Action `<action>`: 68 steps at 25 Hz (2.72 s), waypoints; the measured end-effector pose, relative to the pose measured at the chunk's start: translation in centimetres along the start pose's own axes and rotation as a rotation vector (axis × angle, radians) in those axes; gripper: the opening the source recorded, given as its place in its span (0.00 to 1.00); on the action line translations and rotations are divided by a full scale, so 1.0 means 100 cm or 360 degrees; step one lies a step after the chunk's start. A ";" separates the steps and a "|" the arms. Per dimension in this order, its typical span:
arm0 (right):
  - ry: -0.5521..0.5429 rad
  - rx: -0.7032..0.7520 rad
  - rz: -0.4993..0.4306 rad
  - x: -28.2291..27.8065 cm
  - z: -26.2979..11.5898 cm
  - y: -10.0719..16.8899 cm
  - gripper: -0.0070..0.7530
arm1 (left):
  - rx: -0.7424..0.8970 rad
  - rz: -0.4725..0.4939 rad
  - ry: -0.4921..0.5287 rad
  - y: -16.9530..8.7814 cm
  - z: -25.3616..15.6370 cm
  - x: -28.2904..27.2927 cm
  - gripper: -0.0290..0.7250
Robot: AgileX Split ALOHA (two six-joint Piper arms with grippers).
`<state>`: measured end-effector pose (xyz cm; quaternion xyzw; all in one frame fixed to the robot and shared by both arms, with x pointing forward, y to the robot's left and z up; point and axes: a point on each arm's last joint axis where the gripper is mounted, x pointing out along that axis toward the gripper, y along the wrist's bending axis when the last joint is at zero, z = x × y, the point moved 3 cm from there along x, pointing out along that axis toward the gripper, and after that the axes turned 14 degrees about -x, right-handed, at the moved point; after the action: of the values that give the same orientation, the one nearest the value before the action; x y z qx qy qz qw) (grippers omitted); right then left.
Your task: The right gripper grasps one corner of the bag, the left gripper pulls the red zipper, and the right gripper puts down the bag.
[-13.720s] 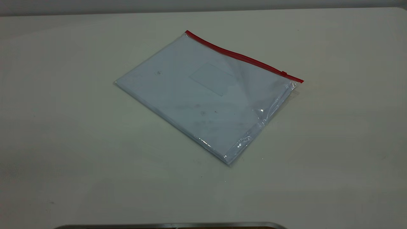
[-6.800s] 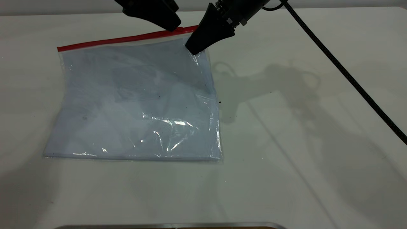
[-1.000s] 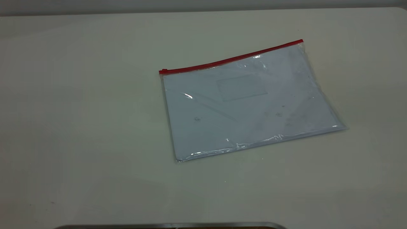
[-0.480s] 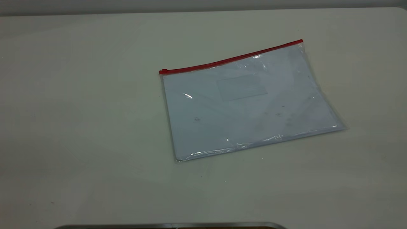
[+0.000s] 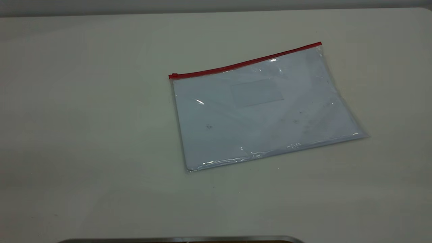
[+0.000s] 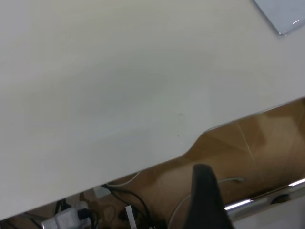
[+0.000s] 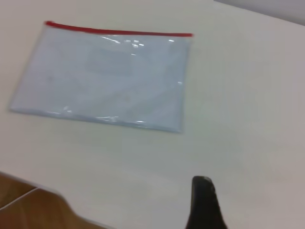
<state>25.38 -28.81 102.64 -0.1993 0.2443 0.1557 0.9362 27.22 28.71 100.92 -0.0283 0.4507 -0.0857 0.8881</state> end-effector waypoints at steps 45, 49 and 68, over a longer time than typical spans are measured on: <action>0.0010 -0.0001 -0.0022 0.000 -0.001 -0.002 0.73 | -0.0248 0.0171 -0.0426 0.003 -0.018 -0.020 0.82; 0.0010 -0.0001 -0.0022 0.000 -0.001 -0.002 0.73 | -0.0249 0.0170 -0.0431 0.003 -0.019 -0.021 0.82; 0.0084 0.0126 -0.0223 0.001 -0.001 -0.005 0.73 | -0.0256 0.0170 -0.0431 0.003 -0.019 -0.021 0.82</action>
<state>25.56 -29.28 102.64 -0.1828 0.2604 0.0747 0.9451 24.54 29.38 101.41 -0.0865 0.3331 0.0026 0.9389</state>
